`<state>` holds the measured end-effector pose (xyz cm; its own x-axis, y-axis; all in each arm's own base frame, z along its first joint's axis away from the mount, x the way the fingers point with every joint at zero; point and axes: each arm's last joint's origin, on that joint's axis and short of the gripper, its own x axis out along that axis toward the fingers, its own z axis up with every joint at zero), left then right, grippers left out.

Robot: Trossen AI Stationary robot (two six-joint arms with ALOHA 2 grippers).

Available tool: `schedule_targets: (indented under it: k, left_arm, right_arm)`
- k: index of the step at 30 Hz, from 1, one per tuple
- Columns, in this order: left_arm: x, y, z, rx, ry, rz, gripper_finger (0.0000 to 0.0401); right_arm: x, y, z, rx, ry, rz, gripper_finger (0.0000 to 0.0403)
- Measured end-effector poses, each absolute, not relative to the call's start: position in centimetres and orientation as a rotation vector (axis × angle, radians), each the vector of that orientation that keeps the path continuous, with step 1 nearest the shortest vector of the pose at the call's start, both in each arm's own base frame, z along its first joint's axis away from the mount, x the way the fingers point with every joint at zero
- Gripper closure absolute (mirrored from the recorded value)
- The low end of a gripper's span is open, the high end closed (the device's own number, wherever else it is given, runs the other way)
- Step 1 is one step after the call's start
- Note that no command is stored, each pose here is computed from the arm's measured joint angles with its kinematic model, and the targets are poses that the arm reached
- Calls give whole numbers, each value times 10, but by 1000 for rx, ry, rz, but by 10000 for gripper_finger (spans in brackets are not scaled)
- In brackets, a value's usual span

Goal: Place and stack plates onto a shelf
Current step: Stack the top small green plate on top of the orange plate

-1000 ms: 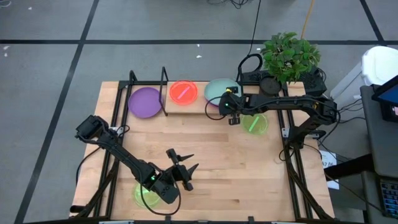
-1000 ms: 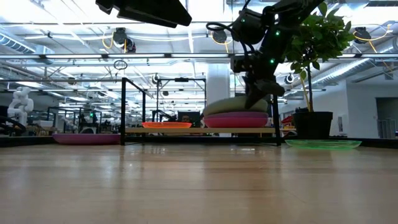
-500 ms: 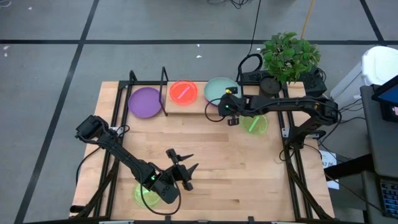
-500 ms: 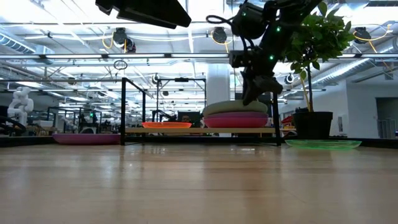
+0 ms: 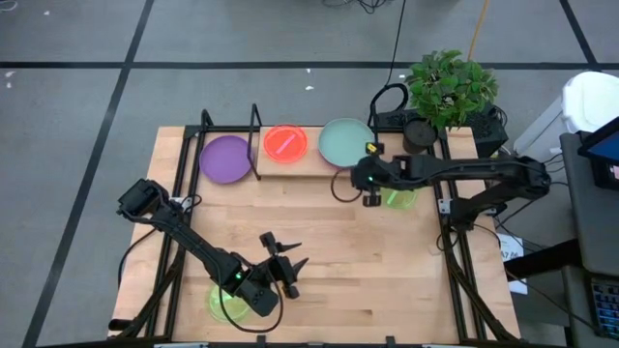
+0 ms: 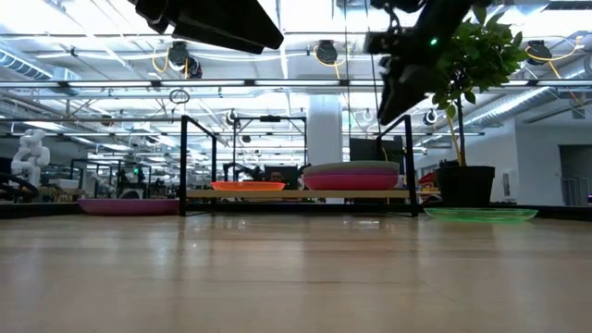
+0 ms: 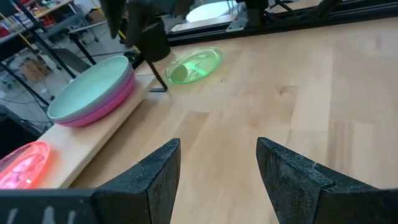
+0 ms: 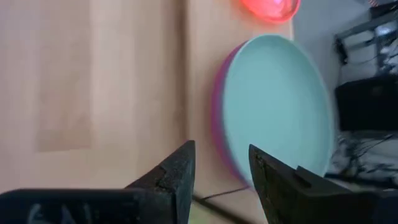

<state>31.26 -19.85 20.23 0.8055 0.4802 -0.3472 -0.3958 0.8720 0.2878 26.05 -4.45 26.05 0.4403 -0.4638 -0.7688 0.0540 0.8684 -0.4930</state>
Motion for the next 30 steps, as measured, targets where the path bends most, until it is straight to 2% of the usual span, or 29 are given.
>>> schedule_targets:
  k: [8, 19, 30]
  left_arm:
    - [312, -199, 202, 175, 430, 460, 185]
    - [313, -198, 201, 140, 443, 437, 185]
    - [319, -193, 200, 81, 470, 406, 185]
  right_arm:
    - [234, -6, 258, -300, 1108, -315, 272]
    - [179, 16, 194, -225, 1166, -309, 273]
    - [181, 21, 184, -200, 1127, -307, 273]
